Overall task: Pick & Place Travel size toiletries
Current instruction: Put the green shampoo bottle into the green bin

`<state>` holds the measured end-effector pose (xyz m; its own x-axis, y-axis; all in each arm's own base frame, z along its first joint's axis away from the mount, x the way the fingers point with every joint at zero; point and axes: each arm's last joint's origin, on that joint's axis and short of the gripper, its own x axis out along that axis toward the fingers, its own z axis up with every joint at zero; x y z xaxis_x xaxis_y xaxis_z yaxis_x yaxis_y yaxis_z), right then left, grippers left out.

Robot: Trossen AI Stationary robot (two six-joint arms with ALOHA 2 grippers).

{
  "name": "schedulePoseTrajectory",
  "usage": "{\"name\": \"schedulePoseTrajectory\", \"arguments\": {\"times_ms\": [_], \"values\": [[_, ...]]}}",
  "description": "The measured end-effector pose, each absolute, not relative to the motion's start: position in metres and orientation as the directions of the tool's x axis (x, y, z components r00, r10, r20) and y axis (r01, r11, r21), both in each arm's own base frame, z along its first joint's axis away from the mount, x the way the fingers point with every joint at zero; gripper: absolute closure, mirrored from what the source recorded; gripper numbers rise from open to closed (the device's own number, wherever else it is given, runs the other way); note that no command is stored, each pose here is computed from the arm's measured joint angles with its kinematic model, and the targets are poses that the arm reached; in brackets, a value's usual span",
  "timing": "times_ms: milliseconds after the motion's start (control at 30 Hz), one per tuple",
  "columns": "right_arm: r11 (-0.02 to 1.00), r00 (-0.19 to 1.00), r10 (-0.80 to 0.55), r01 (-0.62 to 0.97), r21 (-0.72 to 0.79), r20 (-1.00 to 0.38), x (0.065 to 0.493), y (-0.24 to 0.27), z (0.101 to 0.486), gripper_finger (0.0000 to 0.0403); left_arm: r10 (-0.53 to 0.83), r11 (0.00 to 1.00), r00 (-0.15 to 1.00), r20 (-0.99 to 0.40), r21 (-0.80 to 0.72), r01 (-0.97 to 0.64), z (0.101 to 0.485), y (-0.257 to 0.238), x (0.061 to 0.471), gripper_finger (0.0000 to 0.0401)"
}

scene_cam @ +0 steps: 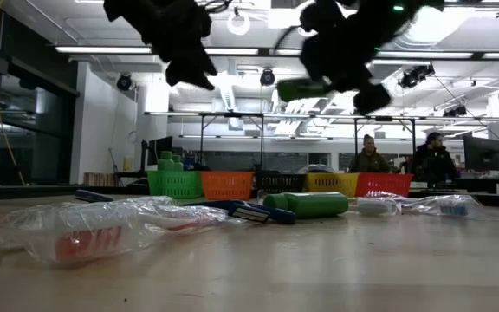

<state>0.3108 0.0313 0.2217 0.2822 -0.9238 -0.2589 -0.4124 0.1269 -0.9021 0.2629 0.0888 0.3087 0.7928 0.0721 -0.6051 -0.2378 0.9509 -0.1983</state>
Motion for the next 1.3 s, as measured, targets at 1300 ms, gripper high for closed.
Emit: {"name": "schedulePoseTrajectory", "arguments": {"times_ms": [1300], "values": [[-0.100,0.510,-0.851,-0.396,-0.913,-0.128,0.395,0.000,0.213,0.0313,0.081,0.942,0.835,-0.544,-0.233,-0.243,0.298,0.089,0.292,0.0192]]}}
